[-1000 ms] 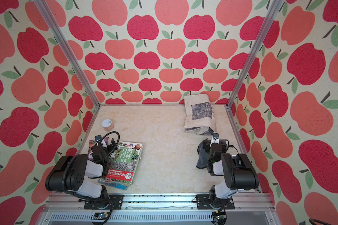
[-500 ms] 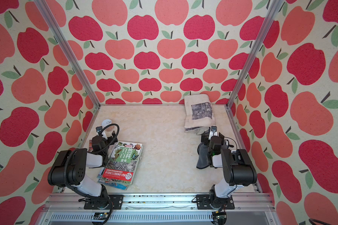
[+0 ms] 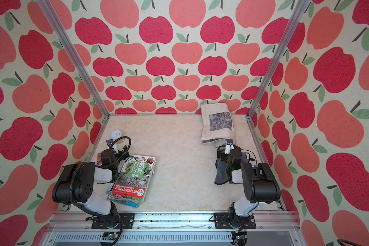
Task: Wipe the cover of the book
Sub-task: Reset both arms
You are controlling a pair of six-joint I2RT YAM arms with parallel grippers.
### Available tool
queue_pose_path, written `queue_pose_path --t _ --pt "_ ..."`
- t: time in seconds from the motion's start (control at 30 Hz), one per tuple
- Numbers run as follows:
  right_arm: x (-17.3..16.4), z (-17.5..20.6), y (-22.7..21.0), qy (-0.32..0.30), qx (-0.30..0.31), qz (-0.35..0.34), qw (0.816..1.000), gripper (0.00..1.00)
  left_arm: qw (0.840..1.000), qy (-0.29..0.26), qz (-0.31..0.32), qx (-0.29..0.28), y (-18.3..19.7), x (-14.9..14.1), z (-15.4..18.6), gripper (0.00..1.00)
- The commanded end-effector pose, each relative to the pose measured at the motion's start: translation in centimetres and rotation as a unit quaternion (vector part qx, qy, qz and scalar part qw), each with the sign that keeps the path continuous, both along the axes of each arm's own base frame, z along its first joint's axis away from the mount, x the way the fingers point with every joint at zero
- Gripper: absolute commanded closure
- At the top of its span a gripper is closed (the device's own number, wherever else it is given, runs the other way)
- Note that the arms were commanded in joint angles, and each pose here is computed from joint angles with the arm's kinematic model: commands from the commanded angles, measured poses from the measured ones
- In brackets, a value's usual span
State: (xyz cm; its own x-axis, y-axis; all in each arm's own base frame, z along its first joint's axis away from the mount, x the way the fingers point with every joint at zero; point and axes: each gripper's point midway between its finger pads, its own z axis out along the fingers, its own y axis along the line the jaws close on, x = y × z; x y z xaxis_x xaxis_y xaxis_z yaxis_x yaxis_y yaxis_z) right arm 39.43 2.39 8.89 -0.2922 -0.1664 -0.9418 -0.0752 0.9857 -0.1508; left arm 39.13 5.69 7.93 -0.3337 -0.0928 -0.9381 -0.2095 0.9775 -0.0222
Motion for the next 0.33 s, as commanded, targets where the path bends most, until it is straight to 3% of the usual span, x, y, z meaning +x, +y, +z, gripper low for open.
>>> queue_pose_path --t 0.0,0.3 --pt "0.18 0.17 0.58 0.005 0.007 0.018 1.0 0.01 1.0 -0.005 -0.007 -0.006 -0.22 0.18 0.3 0.01" --pt "0.29 0.19 -0.26 0.01 0.046 0.025 0.999 0.01 1.0 -0.006 -0.006 -0.005 -0.17 0.18 0.33 0.01"
